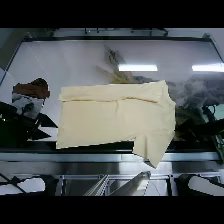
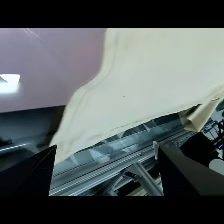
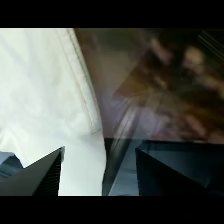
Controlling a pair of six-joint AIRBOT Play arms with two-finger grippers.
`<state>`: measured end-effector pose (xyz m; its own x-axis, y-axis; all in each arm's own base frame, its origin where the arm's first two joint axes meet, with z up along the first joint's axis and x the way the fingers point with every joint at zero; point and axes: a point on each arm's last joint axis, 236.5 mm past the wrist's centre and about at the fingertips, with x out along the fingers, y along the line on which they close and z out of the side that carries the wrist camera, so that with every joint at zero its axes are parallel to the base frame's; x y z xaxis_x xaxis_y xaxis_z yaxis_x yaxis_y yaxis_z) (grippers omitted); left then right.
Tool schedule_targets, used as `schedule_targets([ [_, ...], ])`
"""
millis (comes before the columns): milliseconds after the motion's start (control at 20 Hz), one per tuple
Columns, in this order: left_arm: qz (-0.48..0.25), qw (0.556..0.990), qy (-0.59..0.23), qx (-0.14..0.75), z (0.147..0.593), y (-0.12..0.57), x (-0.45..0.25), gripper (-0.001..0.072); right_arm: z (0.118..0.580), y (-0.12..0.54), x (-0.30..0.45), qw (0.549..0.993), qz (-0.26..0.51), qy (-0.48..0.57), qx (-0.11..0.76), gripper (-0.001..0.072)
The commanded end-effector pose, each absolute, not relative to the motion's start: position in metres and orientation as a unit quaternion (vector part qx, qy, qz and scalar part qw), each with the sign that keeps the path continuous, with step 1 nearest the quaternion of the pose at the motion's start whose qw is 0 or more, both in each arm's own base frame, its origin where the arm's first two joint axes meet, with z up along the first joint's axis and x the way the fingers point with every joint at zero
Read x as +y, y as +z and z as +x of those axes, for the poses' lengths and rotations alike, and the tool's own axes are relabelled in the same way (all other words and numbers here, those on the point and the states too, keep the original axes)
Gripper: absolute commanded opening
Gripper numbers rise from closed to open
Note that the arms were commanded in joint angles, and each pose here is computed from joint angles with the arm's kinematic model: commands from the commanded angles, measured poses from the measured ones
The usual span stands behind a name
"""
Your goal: Fold the shirts.
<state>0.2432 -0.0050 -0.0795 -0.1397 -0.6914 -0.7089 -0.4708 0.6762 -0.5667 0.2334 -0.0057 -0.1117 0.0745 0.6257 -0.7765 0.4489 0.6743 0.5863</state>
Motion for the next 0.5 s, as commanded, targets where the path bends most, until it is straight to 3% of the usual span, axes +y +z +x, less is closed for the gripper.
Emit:
schedule_targets([
  [0,-0.387,0.536,-0.087,0.746,0.224,-0.103,-0.009,0.066,0.235,-0.134,0.012,0.619,0.399,0.082,0.671,0.048],
  [100,-0.386,0.542,-0.081,0.742,0.225,-0.107,-0.008,0.066,0.244,-0.139,0.033,0.613,0.403,0.103,0.671,0.0467],
  [150,-0.385,0.543,-0.08,0.742,0.225,-0.108,-0.007,0.066,0.243,-0.143,0.04,0.609,0.396,0.111,0.678,0.0321],
  [200,-0.385,0.544,-0.08,0.741,0.226,-0.108,-0.007,0.066,0.241,-0.144,0.045,0.608,0.388,0.12,0.683,0.0124],
  [300,-0.384,0.55,-0.076,0.738,0.228,-0.11,-0.005,0.066,0.242,-0.142,0.044,0.609,0.385,0.126,0.682,0.0018],
  [450,-0.38,0.567,-0.063,0.728,0.236,-0.116,0.0,0.0659,0.244,-0.139,0.035,0.616,0.39,0.117,0.674,0.0018],
])
